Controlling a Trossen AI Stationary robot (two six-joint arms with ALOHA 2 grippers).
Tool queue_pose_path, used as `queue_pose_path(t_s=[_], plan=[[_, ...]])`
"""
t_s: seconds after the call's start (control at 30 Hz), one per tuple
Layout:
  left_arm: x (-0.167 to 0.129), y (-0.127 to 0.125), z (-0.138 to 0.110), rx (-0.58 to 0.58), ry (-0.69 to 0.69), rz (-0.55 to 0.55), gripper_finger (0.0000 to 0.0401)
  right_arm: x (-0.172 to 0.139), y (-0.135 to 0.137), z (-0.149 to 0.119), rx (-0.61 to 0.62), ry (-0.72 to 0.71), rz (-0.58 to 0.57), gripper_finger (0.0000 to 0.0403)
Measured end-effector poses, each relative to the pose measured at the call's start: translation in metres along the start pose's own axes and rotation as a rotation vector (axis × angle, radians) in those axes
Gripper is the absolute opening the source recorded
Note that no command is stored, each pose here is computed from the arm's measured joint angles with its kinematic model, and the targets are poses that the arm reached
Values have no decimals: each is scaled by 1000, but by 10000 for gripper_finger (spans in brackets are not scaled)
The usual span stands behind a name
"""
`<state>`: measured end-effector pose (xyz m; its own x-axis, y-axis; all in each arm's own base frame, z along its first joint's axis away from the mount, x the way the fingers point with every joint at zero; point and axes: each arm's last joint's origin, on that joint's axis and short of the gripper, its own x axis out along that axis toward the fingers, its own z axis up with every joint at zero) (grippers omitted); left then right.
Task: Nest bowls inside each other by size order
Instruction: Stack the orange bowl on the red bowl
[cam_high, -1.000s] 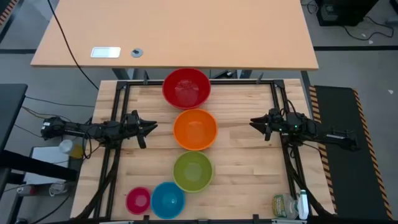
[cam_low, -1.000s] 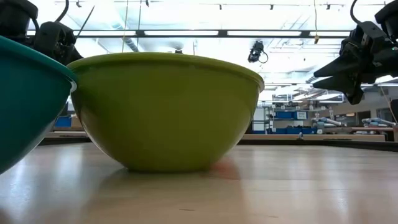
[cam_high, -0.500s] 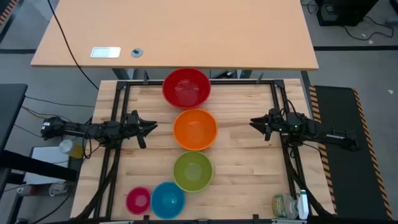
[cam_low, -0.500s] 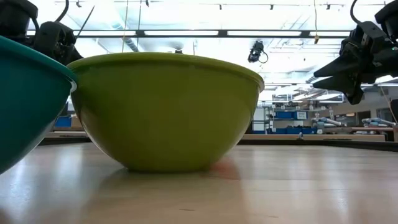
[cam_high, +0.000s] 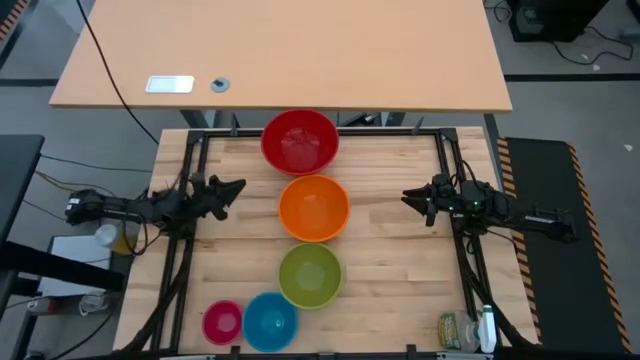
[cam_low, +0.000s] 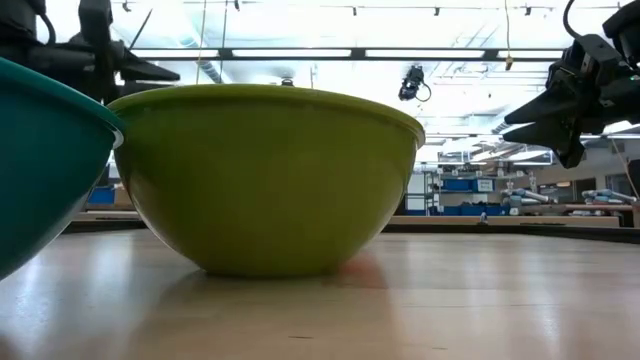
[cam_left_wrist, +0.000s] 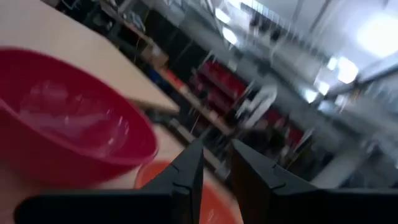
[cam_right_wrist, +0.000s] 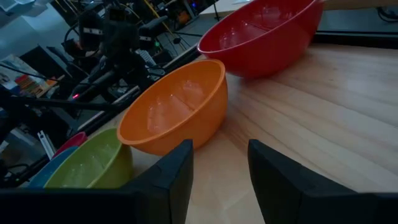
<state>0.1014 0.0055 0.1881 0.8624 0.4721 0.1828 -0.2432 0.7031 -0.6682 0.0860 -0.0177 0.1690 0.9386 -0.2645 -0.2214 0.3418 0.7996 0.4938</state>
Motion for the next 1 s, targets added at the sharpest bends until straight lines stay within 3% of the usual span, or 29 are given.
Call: queue_pose_path(t_s=[0.17,0.3,0.37,0.5,0.63,0.77,0.87,1.0], plan=[[0,-6,12,-133,-114,-53,80,0,0,0,0,0,0,160],[-1,-7,14,-115,-133,-65,80,0,0,2,7,-29,-26,160],[-1,-8,15,-133,-141,-72,80,0,0,7,61,-124,-72,160],[-1,-10,19,-218,-168,-99,80,-4,6,26,295,-375,-44,160],[-3,-12,24,-309,-210,-131,80,-5,17,45,266,-523,84,160],[-3,-15,30,-387,-256,-130,80,5,29,54,181,-506,261,160],[-2,-24,42,-401,-274,-146,80,23,35,59,196,-400,244,160],[6,-42,57,-321,-280,-136,80,55,50,73,142,-245,233,160]])
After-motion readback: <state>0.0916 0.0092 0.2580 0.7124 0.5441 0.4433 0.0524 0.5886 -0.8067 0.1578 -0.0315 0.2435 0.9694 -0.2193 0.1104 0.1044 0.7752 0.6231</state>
